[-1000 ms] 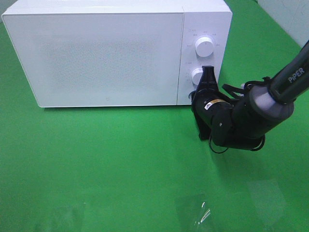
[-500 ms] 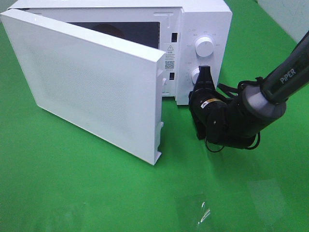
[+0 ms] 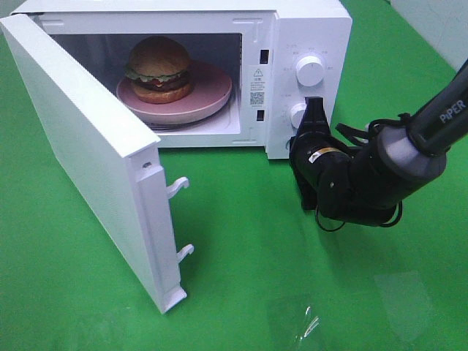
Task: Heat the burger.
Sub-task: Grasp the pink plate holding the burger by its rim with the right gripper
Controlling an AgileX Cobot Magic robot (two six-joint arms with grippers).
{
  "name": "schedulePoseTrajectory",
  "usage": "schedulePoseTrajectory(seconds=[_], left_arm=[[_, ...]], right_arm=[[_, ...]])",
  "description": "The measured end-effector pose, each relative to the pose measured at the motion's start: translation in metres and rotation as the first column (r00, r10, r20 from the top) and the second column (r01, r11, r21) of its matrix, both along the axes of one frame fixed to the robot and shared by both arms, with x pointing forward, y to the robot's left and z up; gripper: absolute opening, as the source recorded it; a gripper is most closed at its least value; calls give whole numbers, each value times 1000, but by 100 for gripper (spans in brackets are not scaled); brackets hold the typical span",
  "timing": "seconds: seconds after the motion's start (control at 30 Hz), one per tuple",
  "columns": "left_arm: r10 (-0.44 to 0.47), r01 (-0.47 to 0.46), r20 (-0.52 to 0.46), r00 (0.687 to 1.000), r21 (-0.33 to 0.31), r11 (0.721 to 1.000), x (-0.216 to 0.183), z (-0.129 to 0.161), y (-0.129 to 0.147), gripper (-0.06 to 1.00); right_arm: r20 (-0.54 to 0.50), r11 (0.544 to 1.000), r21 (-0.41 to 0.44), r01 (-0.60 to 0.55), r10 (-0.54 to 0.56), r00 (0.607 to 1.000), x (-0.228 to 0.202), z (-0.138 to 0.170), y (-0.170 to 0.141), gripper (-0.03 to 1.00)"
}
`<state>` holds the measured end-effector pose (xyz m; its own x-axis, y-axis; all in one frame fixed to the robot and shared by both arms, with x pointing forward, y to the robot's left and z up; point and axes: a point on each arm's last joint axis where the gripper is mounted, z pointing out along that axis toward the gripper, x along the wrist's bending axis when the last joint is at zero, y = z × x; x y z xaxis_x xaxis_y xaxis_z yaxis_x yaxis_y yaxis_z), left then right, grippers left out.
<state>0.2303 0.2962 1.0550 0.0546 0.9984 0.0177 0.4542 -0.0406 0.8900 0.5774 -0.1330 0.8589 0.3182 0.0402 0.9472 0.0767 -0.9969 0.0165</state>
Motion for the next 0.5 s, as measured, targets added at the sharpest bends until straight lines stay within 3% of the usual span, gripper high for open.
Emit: schedulePoseTrajectory(seconds=[0.17,0.5], left_arm=[[0,0,0,1000,0,1000,0,0,0,99],[0,0,0,1000,0,1000,0,0,0,99]], right_arm=[[32,999,4,-44,44,999,-14,7,6,0],[-64,992,6,-124,124,990,-58,13,-3,0]])
